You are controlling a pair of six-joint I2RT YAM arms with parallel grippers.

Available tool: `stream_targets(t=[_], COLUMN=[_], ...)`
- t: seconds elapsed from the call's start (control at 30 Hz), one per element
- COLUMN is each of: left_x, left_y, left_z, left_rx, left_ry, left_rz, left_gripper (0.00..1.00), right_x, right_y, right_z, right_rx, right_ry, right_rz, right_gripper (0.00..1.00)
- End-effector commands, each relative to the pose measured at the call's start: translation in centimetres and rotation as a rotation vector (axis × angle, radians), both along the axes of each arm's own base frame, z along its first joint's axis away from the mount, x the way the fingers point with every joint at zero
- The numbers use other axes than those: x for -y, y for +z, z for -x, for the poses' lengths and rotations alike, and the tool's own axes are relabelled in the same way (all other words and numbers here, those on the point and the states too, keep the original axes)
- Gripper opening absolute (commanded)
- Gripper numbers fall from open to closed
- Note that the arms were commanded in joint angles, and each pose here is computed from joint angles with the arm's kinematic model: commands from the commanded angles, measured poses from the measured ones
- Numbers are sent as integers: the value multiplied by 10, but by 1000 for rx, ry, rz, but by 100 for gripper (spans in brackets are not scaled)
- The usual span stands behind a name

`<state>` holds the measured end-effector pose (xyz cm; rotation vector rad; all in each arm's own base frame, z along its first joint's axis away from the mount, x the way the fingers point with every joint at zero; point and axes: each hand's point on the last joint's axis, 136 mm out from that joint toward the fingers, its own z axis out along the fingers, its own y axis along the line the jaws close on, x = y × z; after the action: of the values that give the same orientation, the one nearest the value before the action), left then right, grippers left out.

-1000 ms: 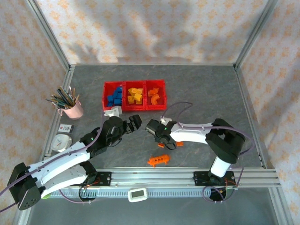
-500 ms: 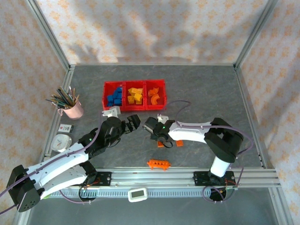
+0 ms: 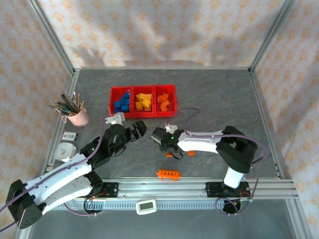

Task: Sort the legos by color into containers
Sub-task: Pick up the lego from the bottom-center of the table, then place the lego in the container.

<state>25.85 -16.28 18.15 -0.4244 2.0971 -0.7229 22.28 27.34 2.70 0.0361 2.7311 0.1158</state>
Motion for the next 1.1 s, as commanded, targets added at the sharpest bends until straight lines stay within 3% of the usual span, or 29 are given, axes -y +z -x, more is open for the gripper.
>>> stream_targets(t=[0.0,0.27,0.47,0.77,0.93,1.07], left_x=[-11,-28,-42,-40,-33,-31], left_y=[-5,10,29,33,33,36], left_z=[1,-6,-23,-47,-53,-53], left_rx=[-9,15,55,67,59,67], left_ry=[24,65,110,121,92,76], left_rz=[-32,-63,-86,-91,-93,-97], left_gripper=[99,99,99,99,99,99], right_x=[2,-10,-16,-7,-8,-10], right_y=[17,69,104,104,103,127], right_z=[-15,-65,-146,-253,-278,-275], right_rx=[66,183,309,383,386,413], right_ry=[17,38,17,-44,-30,-15], right_rz=[57,1,-9,24,30,-2], right_gripper=[29,30,32,33,47,55])
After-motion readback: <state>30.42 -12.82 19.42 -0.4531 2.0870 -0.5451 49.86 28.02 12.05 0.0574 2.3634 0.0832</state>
